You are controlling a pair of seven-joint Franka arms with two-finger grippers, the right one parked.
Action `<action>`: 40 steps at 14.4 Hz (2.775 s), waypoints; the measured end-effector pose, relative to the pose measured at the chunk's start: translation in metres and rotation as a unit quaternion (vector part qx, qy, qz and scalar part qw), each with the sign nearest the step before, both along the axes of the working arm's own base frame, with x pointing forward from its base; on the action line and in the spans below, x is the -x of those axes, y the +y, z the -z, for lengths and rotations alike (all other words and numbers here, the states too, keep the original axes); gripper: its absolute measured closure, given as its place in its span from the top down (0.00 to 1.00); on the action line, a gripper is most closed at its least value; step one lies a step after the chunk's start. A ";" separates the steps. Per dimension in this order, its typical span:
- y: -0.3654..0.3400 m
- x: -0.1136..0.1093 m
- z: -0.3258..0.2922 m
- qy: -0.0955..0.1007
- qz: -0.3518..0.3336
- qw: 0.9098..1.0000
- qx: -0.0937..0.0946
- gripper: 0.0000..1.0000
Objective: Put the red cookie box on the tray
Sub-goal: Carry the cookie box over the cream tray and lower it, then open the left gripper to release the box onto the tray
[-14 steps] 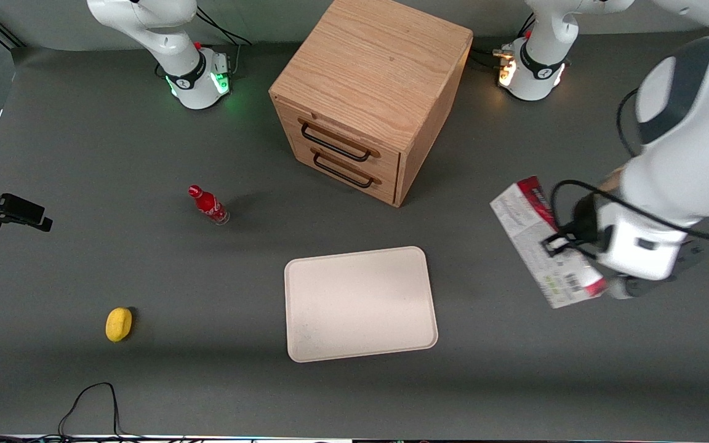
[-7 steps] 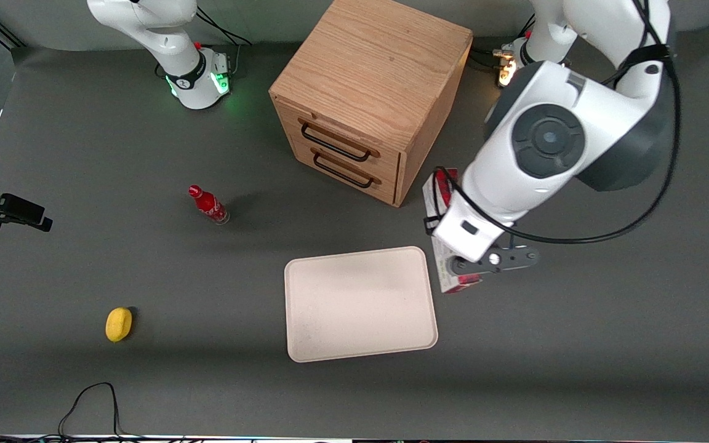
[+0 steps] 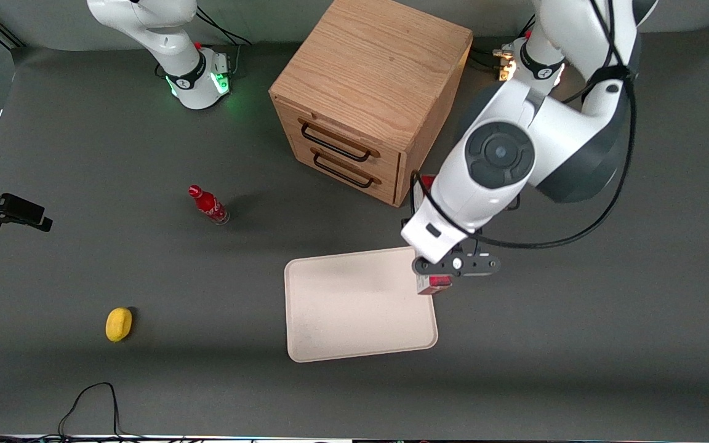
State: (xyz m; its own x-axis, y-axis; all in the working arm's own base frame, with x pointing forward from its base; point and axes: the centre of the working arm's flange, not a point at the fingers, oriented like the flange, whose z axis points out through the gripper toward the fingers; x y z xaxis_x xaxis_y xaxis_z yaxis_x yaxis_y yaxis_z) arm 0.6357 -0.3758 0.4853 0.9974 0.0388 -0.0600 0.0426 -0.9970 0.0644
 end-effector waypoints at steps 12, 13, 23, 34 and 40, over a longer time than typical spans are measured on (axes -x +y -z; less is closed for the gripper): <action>-0.011 -0.043 0.205 -0.010 -0.008 1.000 -0.020 0.03; -0.009 -0.045 0.212 -0.012 -0.010 1.000 -0.022 0.03; -0.007 -0.049 0.227 -0.035 -0.005 0.998 -0.044 0.33; 0.011 0.016 -0.031 -0.024 0.001 0.998 -0.063 1.00; 0.094 0.041 -0.117 -0.002 0.014 0.998 -0.068 1.00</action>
State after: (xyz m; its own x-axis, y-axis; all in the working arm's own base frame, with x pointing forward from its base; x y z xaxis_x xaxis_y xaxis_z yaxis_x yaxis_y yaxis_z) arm 0.5950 -0.2816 0.6022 0.9985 0.0190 -0.0519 0.0153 -0.9973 -0.0715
